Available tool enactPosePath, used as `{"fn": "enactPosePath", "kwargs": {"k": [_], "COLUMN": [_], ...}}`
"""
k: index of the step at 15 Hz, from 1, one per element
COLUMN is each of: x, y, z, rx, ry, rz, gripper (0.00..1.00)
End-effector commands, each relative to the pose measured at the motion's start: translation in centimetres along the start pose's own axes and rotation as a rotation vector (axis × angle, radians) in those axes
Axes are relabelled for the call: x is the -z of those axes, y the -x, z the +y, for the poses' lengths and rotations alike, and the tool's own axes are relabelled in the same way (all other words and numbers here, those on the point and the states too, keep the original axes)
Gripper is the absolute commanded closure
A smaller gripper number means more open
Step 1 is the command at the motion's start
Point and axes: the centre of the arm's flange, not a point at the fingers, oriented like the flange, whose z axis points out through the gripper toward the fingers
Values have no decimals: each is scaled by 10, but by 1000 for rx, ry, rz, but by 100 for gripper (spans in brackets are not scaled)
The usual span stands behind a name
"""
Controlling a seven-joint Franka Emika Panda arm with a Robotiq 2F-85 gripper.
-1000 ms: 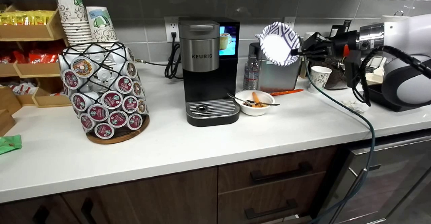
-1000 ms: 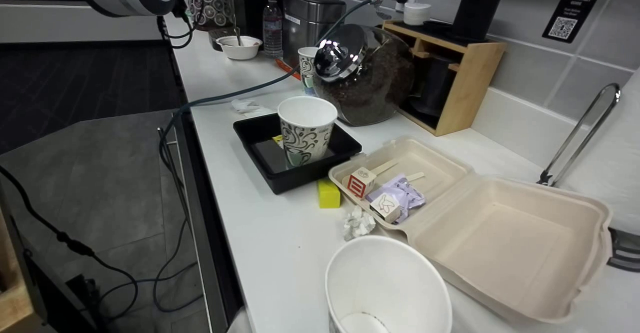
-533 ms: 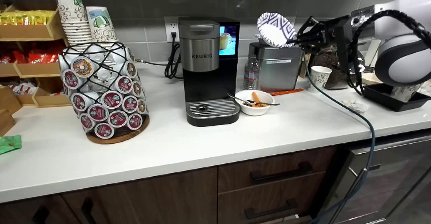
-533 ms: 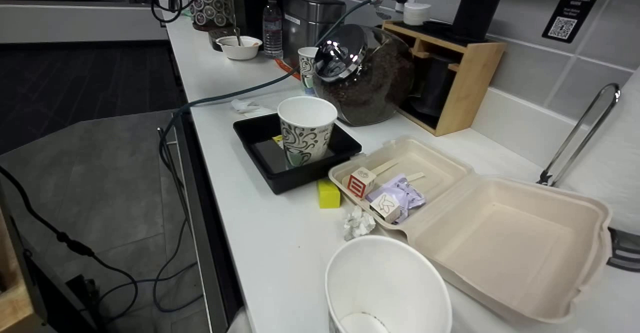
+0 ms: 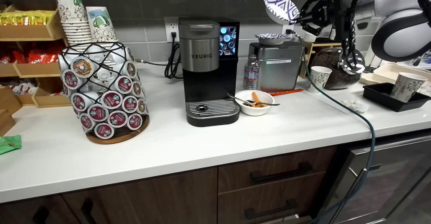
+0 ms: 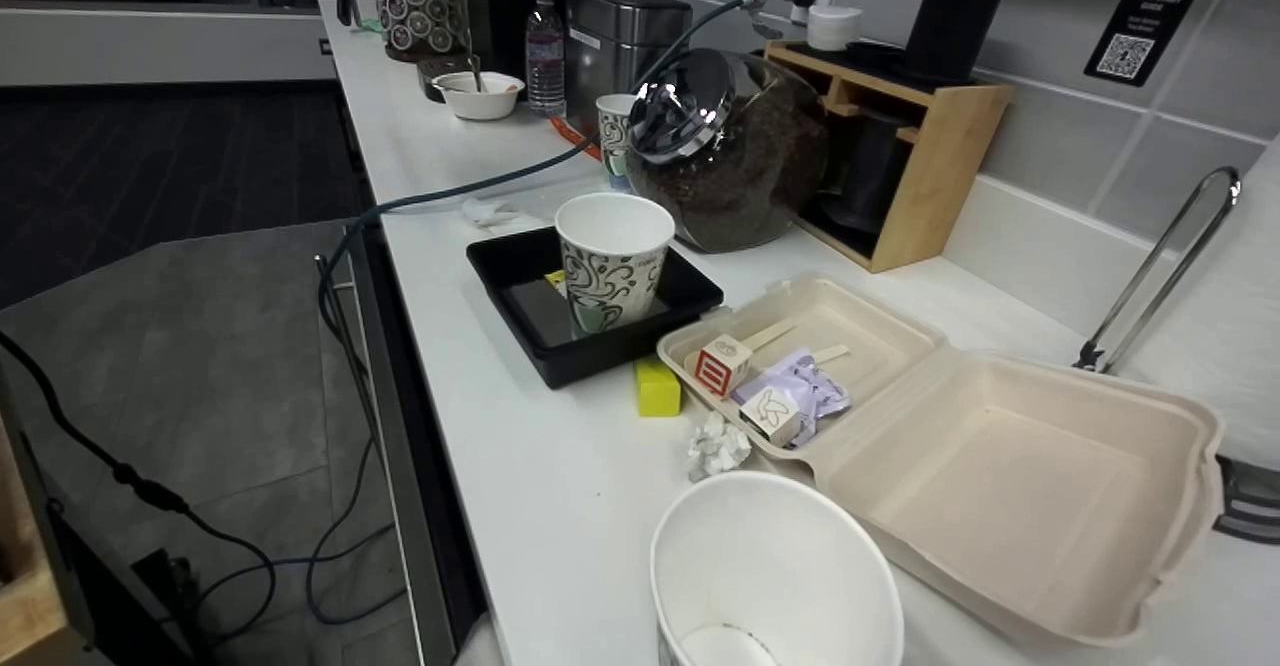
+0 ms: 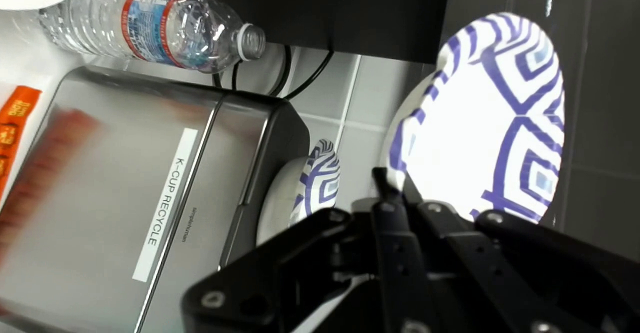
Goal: Empty the contents of the paper bowl onto the white bowl and then place the paper bowl on top of the recycling bin
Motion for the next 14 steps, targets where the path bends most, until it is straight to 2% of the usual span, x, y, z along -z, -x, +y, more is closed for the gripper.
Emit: {"fn": "enactPosePath", "kwargs": {"k": [1,2,6,9,10,11,13,14], "x": [-7,-12,-21,-22,-18,-5,2,-3], "y": [2,-5,-34,-51,-56,-62,-72,-68], "z": [-10,-20,-51,-84,-90,-77,-91,-91], "rx": [-87,-123,-214,-174,-142,-150,-135,-154], "ry": [59,103,250,339,356,317,329,327], "rz": [29,81,180,259,291,239,282,261], "gripper": [99,99,99,99,99,97,99,99]}}
